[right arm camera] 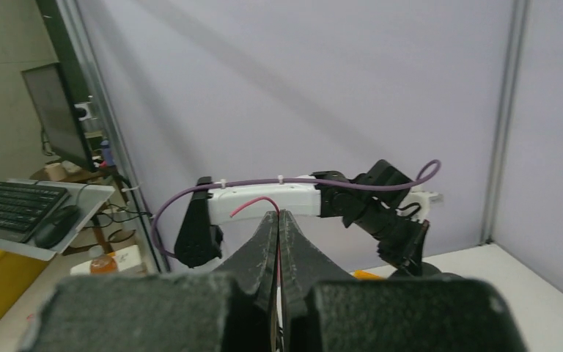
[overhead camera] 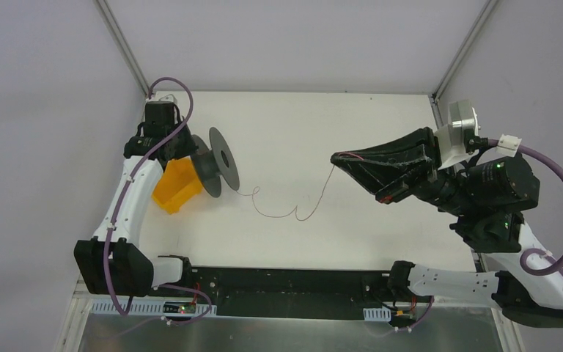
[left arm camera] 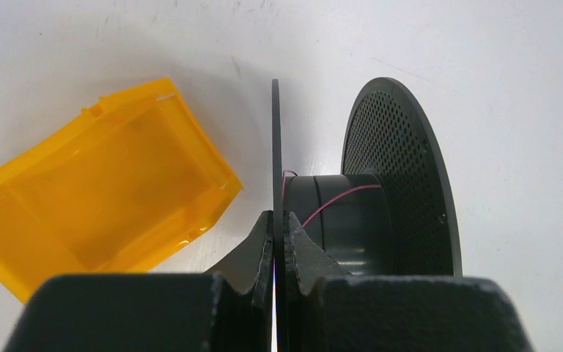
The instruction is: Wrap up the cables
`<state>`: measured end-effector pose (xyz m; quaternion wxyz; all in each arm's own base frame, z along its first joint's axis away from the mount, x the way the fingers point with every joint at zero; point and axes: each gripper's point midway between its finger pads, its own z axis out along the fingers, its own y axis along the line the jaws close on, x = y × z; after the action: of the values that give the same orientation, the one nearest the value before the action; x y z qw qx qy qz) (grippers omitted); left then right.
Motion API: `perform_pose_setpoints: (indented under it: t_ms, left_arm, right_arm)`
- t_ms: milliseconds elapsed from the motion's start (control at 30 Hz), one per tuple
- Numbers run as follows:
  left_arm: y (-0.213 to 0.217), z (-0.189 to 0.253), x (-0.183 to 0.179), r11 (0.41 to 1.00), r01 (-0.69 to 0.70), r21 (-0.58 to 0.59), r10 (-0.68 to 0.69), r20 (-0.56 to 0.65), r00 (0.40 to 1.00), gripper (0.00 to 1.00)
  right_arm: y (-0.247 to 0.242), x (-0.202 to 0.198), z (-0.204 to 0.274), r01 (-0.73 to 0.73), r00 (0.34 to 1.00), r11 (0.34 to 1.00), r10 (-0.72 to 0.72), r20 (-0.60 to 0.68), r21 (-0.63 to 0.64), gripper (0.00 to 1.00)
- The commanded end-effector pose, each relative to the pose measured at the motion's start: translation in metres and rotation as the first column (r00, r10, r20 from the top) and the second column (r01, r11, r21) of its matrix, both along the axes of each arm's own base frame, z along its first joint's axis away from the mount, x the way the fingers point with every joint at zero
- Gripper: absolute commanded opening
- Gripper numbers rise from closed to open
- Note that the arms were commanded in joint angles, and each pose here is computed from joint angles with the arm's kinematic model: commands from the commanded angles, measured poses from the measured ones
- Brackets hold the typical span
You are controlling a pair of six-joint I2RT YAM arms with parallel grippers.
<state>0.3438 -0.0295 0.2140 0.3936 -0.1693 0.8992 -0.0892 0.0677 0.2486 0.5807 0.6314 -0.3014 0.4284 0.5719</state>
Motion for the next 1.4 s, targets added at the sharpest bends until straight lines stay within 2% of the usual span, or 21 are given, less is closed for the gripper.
perform_pose_setpoints:
  t_ms: [0,267,433,567,733,933,1133,1233,1300,1367]
  left_arm:
    - [-0.008,0.041,0.022,0.999,0.019,-0.049,-0.012,0.151,0.988,0.0]
    - [-0.019,0.025,0.012,0.996,0.075,0.057,-0.083,0.147,0.986,0.0]
    - [-0.047,0.014,0.004,0.975,0.187,0.121,-0.203,0.131,0.97,0.0]
    - [-0.077,0.012,-0.008,0.931,0.336,0.142,-0.355,0.149,0.923,0.0]
    - [-0.108,0.007,-0.036,0.845,0.516,0.14,-0.534,0.183,0.826,0.0]
    - [-0.127,0.002,-0.068,0.744,0.649,0.159,-0.668,0.203,0.716,0.0]
    - [-0.133,-0.005,-0.08,0.704,0.695,0.144,-0.709,0.183,0.681,0.0]
    - [-0.136,-0.009,-0.083,0.688,0.712,0.139,-0.725,0.16,0.669,0.0]
    - [-0.133,-0.013,-0.081,0.701,0.698,0.145,-0.713,0.141,0.687,0.0]
    - [-0.119,-0.02,-0.074,0.757,0.632,0.167,-0.65,0.086,0.755,0.0]
  right_arm:
    - [-0.004,-0.028,0.021,-0.152,0.988,0.985,0.151,0.021,0.079,0.0]
    - [0.017,-0.039,0.068,-0.296,0.955,0.932,0.296,0.032,0.208,0.0]
    - [0.037,-0.024,0.097,-0.286,0.956,0.916,0.291,0.025,0.282,0.0]
    - [0.041,0.026,0.106,-0.047,0.997,0.935,0.065,-0.041,0.352,0.0]
    - [0.032,0.106,0.102,0.214,0.972,0.9,-0.157,-0.175,0.38,0.0]
    - [0.026,0.204,0.084,0.351,0.91,0.862,-0.222,-0.349,0.366,0.0]
    - [-0.009,0.295,0.058,0.486,0.816,0.777,-0.24,-0.525,0.4,0.0]
    - [-0.021,0.327,0.041,0.512,0.781,0.764,-0.221,-0.585,0.394,0.0]
    - [-0.025,0.343,0.031,0.519,0.763,0.757,-0.199,-0.615,0.398,0.0]
    - [-0.023,0.348,0.024,0.493,0.769,0.771,-0.169,-0.617,0.403,0.0]
